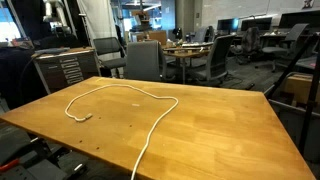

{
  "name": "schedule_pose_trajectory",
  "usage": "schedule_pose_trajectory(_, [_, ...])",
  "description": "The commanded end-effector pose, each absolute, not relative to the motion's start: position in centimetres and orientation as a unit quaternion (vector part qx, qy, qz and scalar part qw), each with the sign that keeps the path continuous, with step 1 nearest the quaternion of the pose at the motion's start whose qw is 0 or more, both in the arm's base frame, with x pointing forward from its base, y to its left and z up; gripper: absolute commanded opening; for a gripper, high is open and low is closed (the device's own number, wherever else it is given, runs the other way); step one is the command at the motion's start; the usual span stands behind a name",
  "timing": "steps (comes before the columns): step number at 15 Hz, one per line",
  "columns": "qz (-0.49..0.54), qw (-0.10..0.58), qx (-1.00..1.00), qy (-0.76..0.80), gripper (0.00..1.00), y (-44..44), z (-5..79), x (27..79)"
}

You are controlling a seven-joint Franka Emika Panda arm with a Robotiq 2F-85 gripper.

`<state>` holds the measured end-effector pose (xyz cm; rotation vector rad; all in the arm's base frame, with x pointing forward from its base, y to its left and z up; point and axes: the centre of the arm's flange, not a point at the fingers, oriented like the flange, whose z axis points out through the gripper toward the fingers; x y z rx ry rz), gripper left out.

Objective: Tie a knot

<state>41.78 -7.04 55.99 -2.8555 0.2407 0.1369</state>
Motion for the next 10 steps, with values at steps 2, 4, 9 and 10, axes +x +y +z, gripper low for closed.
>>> schedule_pose_trajectory(2, [0.043,0.136,-0.986,0.083,1.0,-7.1,56.3,41.8])
schedule_pose_trajectory(4, [0.04,0.136,-0.986,0.083,1.0,-7.1,56.6,41.8])
schedule_pose_trajectory(9, [0.04,0.136,-0.987,0.083,1.0,-7.1,56.6,41.8])
schedule_pose_trajectory(10, [0.0,0.112,-0.991,0.074,1.0,-6.7,57.4,41.5])
